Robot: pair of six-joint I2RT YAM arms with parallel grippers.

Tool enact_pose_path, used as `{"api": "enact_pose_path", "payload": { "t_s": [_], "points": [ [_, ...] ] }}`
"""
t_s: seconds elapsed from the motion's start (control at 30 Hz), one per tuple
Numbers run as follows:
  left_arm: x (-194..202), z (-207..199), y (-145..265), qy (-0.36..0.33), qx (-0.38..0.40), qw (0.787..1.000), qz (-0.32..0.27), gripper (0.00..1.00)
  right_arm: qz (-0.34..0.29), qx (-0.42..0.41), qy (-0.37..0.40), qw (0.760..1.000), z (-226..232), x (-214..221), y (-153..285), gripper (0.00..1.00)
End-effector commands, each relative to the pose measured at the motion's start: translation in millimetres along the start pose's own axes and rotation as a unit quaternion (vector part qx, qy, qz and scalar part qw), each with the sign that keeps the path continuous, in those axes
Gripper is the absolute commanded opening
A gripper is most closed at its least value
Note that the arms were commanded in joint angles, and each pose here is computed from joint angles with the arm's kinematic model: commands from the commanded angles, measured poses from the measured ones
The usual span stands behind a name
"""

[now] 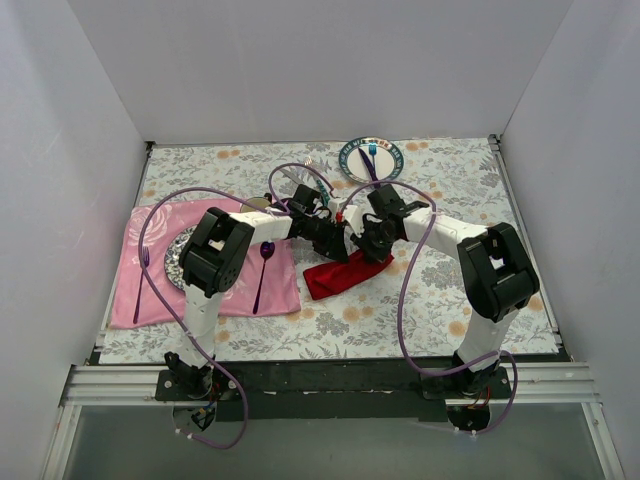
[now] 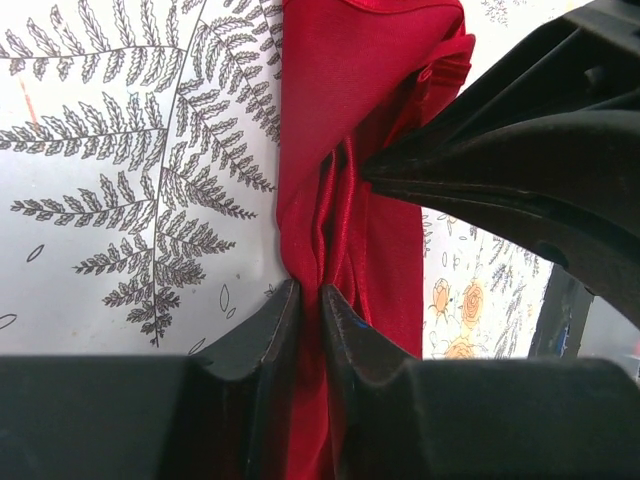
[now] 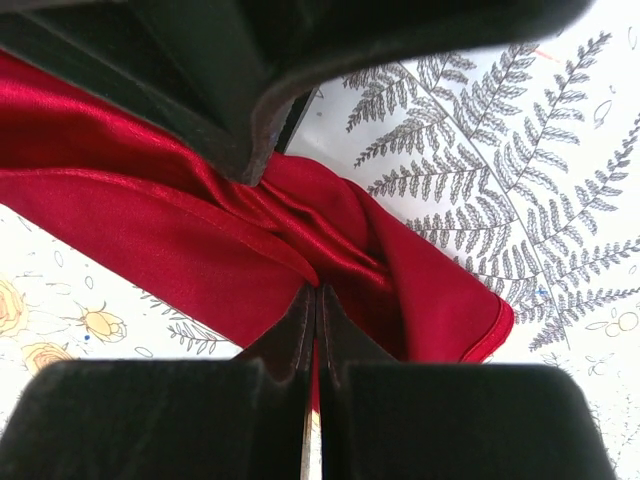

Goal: Fold the napkin into a case and place the utensils inside

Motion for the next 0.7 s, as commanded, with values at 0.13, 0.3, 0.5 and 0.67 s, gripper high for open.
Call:
{"api": "enact_pose_path", "payload": {
  "t_s": [0.13,0.3,0.5,0.67],
  "points": [
    [11,-3,-9,-0.014,0.005,0.999,0.032,0.07,-0.068,0.003,0.011,0.998,-1,-35,12,0.01],
    [11,-3,-10,-0.013,0.008,0.999,0.033,0.04,-0.06,0.022,0.009,0.998,-6,-29,3,0.01],
    [12,-2,-7,0.002,0.014,0.999,0.029,0.08,-0.06,0.034,-0.02,0.997,-8,-20,-10,0.01],
    [12,0,-7,0.014,0.017,0.999,0.028,0.17,-0.053,0.032,-0.034,0.997,-9,-15,-20,0.01]
  ]
}}
Point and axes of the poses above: each gripper's point midway between its finger pads, its own y axis back along the fingers, its own z axis along the line the jaws close on, x = y × z, the point moved 10 cm from there along y, back along the fingers, and after that the axes turned 13 degrees about -y, right-handed, at the moved point
